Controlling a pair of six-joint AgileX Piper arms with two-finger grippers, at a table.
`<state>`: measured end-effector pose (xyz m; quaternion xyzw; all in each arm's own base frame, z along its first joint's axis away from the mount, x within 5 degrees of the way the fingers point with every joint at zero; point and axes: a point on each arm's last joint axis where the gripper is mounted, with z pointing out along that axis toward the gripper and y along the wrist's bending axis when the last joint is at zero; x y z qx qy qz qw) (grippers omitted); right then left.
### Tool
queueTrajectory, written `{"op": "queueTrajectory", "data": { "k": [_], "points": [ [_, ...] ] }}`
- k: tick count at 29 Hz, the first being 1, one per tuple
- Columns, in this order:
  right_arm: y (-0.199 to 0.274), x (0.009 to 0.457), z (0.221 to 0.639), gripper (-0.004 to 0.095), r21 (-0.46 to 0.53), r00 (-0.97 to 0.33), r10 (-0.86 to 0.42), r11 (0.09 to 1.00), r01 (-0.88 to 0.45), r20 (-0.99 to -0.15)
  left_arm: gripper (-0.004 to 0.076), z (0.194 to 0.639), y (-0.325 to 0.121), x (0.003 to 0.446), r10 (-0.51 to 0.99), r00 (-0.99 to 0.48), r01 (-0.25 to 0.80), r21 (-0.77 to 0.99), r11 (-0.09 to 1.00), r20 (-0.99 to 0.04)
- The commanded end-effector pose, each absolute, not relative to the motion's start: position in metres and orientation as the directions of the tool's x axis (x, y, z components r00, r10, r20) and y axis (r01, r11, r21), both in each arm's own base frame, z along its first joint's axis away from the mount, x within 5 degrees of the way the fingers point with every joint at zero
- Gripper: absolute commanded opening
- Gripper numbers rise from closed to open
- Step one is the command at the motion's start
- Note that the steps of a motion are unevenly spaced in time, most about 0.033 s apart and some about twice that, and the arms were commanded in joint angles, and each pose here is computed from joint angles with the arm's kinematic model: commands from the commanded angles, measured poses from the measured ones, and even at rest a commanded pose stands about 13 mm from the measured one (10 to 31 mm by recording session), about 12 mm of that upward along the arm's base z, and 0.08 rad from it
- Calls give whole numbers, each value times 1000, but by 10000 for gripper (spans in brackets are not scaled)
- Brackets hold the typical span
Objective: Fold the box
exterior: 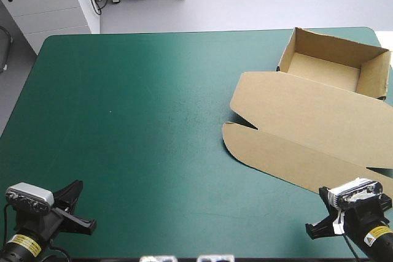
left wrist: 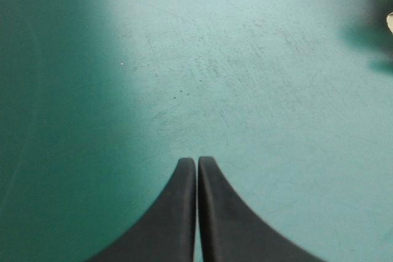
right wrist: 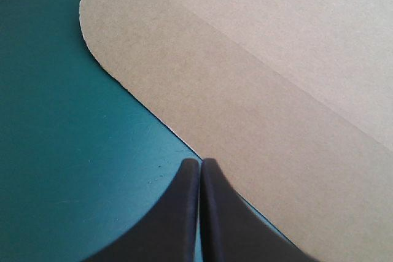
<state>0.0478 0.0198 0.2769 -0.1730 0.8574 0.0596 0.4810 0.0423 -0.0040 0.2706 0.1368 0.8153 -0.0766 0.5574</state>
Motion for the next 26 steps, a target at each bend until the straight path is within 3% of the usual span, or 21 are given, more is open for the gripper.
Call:
{"op": "queueTrajectory", "data": {
  "k": [1, 26],
  "points": [
    [20, 51, 289, -14, -77, -409, -222, 937, -341, -885, -8, 283, -6, 44, 124, -273, 322, 31, 946, -954],
    [20, 53, 288, -14, -78, -400, -218, 938, -337, -890, -8, 283, -6, 44, 114, -276, 319, 21, 947, -954]
  ]
}}
